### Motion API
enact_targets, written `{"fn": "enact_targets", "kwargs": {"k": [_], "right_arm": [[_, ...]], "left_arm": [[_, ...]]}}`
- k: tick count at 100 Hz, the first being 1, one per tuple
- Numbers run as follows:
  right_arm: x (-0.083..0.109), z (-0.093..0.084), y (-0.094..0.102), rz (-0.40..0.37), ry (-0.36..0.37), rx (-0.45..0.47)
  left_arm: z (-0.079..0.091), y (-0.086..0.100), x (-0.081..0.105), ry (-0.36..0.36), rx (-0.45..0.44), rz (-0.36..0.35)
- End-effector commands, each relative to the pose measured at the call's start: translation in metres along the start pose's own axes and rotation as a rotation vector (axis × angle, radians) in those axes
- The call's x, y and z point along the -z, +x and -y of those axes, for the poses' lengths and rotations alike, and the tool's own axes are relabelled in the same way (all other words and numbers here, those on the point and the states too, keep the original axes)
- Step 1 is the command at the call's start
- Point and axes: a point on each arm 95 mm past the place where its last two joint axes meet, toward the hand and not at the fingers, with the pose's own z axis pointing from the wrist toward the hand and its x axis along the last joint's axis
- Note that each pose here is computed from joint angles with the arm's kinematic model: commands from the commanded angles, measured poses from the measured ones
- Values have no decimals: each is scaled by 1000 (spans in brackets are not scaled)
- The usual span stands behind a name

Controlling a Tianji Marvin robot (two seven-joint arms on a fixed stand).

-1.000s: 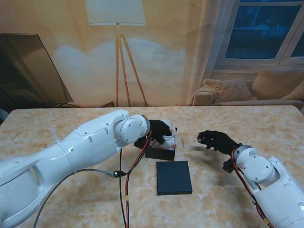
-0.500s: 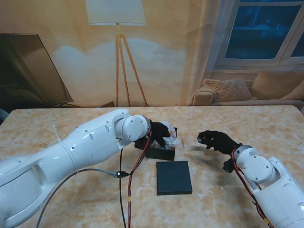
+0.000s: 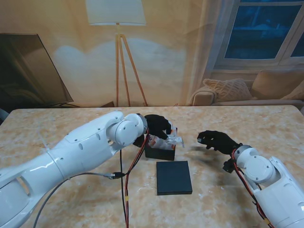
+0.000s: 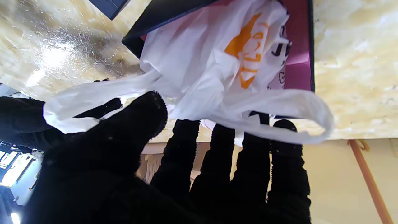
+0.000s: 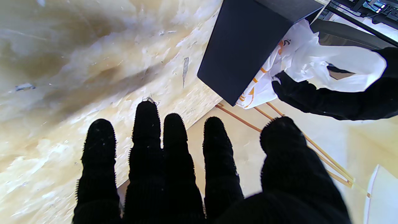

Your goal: Pack mini donuts into a plastic bag, tie the opening and put the bag into the gift box

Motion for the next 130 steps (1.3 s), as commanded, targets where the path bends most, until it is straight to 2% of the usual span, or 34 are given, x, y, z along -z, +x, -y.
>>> {"fn": "enact_targets", "kwargs": {"k": [1, 37, 54, 74, 82, 90, 111, 130], "right_arm": [[1, 7, 0, -3, 22, -7], [1, 7, 0, -4, 19, -9], [2, 7, 0, -3, 15, -10], [3, 7, 0, -4, 7, -10], [3, 7, 0, -4, 8, -10], [3, 7, 0, -3, 9, -9], [3, 7, -1, -2, 14, -7], [3, 7, -1, -1, 13, -6]], "left_arm": [[-1, 6, 4, -12, 3, -16], [10, 13, 35, 121, 4, -35], [8, 10, 49, 147, -3, -21], [-1, 6, 58, 90, 30, -24], [-5, 7, 59, 87, 59, -28], [-8, 9, 59, 52, 107, -44], [-12, 13, 51, -7, 189, -86], [-10, 16, 42, -20, 206, -91]]}}
